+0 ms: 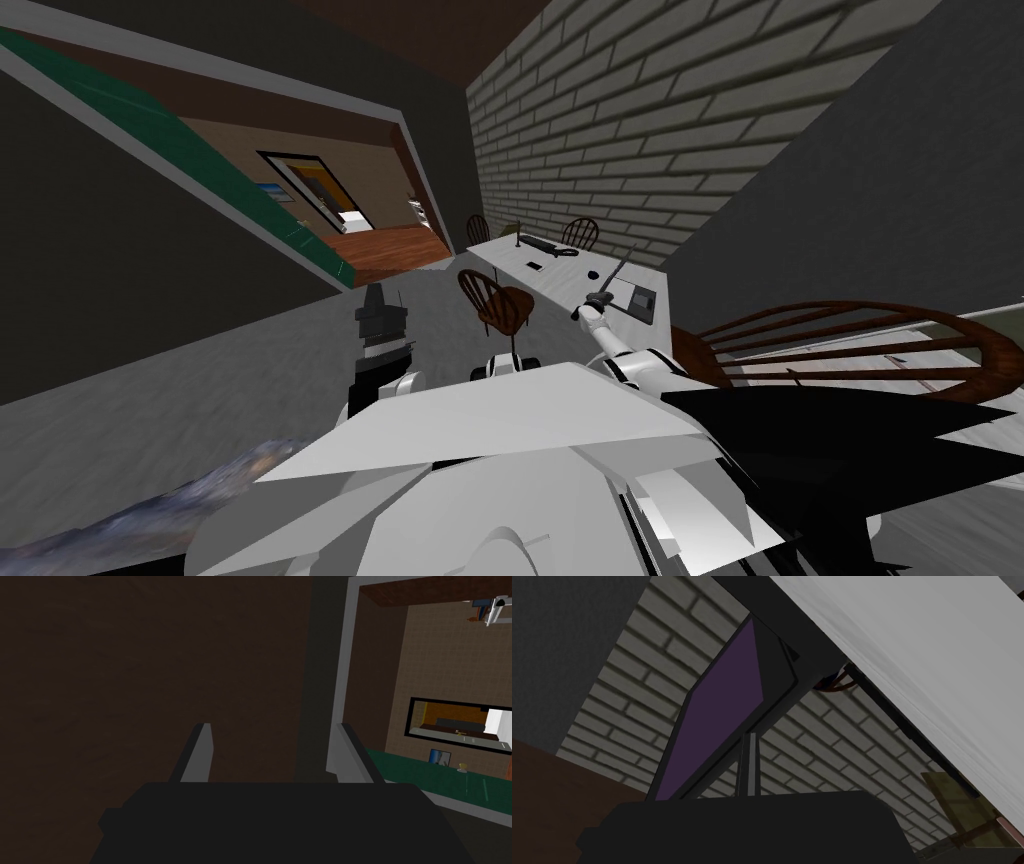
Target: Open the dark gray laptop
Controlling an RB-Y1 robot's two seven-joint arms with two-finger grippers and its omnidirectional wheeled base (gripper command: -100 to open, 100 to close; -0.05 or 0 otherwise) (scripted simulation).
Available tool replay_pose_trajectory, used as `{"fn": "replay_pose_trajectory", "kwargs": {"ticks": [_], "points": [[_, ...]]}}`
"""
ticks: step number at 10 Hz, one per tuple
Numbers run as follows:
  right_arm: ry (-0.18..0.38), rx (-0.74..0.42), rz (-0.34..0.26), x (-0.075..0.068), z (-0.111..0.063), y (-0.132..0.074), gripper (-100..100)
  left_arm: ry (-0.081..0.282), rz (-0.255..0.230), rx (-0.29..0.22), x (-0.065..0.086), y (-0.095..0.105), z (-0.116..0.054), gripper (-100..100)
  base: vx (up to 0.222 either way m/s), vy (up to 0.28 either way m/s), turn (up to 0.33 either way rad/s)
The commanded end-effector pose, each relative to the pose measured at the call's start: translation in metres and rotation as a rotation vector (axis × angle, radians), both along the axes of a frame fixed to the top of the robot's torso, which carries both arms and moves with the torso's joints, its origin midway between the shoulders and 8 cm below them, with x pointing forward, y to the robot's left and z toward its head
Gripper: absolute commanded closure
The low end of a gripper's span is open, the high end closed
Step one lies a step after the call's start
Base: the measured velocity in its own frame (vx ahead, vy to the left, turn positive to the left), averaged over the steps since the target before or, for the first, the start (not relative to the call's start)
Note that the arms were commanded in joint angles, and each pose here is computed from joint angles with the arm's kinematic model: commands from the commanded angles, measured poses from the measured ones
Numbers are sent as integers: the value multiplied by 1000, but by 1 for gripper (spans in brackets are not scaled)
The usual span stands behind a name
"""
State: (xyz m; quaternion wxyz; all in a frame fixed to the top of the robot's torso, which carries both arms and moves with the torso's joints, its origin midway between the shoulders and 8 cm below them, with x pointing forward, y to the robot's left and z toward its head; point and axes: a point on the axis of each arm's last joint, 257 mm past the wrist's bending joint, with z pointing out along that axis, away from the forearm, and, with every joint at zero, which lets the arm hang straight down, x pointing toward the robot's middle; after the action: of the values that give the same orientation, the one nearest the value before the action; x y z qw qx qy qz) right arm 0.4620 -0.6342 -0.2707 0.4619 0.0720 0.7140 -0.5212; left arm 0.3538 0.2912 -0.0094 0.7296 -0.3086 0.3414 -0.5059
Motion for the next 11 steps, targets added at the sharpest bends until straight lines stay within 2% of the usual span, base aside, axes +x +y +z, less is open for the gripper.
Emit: {"fn": "replay_pose_trajectory", "kwargs": {"ticks": [1, 8, 9, 10, 11], "points": [[-82, 54, 1, 2, 0, 12, 100, 0, 0, 0, 0, 0, 0, 0, -20, -70, -5], [-309, 209, 1, 6, -1, 46, 100, 0, 0, 0, 0, 0, 0, 0, -26, -61, -4], [-285, 193, 2, 6, -2, 43, 100, 0, 0, 0, 0, 0, 0, 0, -15, -28, 2], [-292, 196, 48, 18, 7, 44, -100, 0, 0, 0, 0, 0, 0, 0, -24, -31, 56], [-292, 194, 70, 24, 12, 44, -100, 0, 0, 0, 0, 0, 0, 0, -38, -50, 81]]}}
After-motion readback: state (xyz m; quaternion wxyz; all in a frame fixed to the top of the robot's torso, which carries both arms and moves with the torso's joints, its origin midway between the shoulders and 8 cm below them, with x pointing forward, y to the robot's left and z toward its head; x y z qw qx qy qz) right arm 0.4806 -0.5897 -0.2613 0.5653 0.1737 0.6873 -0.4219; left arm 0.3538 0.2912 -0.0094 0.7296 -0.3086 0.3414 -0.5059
